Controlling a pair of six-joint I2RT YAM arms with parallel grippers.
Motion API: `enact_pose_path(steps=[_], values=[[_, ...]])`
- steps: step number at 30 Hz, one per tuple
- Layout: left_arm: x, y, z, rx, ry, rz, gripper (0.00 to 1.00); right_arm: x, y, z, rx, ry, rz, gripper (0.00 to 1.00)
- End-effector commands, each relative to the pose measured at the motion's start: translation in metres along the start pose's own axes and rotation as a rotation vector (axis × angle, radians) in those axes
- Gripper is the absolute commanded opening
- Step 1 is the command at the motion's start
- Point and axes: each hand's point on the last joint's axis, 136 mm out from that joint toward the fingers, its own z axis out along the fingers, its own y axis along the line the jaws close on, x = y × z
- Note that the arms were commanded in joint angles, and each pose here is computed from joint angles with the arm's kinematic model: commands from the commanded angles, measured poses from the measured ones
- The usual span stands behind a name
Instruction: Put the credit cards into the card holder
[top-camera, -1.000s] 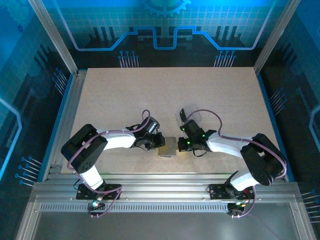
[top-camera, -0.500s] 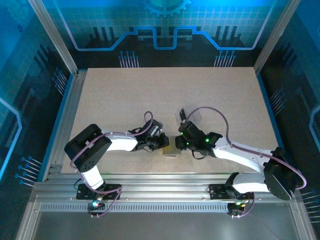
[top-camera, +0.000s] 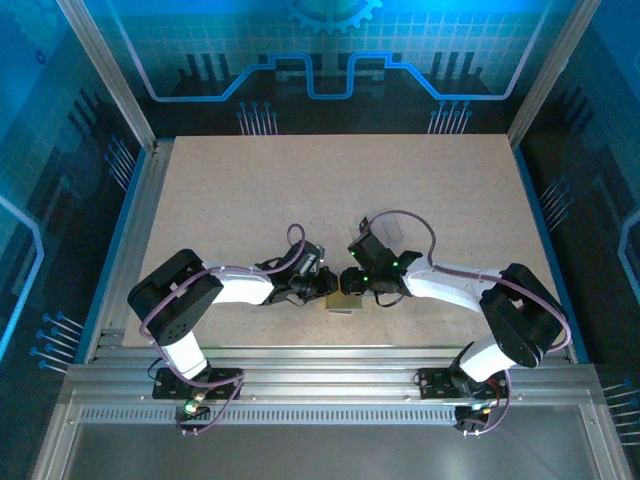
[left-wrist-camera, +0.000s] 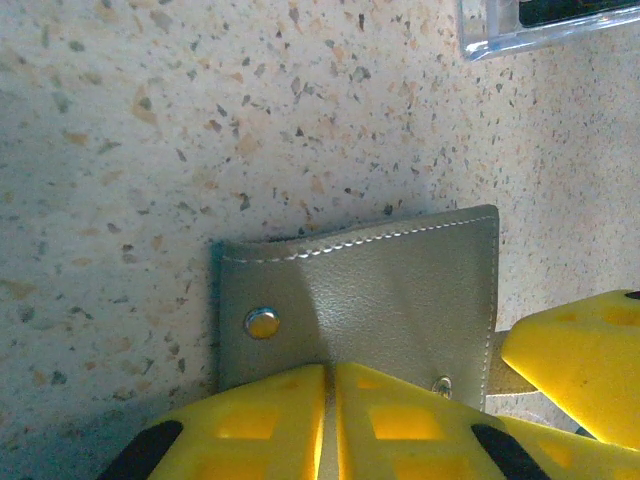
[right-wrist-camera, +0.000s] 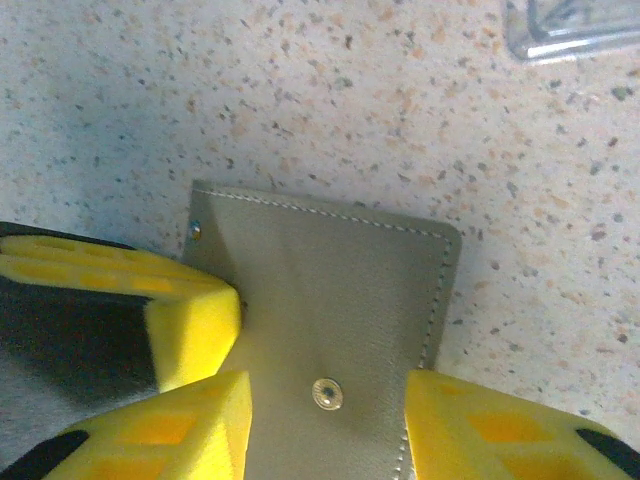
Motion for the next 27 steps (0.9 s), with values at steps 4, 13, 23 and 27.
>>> enact_pose_path(steps=[4, 13, 23, 27], values=[[0.065, 0.092, 0.004, -0.299, 0.183, -0.07, 0.15, 0.019, -0.016, 0.013, 0.039, 0.067, 0.006, 0.5], [0.068, 0.097, 0.005, -0.304, 0.188, -0.081, 0.15, 0.016, 0.002, 0.01, -0.054, 0.054, -0.004, 0.36], [0.07, 0.076, 0.008, -0.219, 0.202, -0.064, 0.19, 0.007, -0.01, -0.011, 0.042, 0.015, -0.052, 0.0], [0.063, 0.046, -0.005, -0.114, 0.199, -0.034, 0.33, 0.002, -0.042, -0.032, 0.194, -0.016, -0.06, 0.0]])
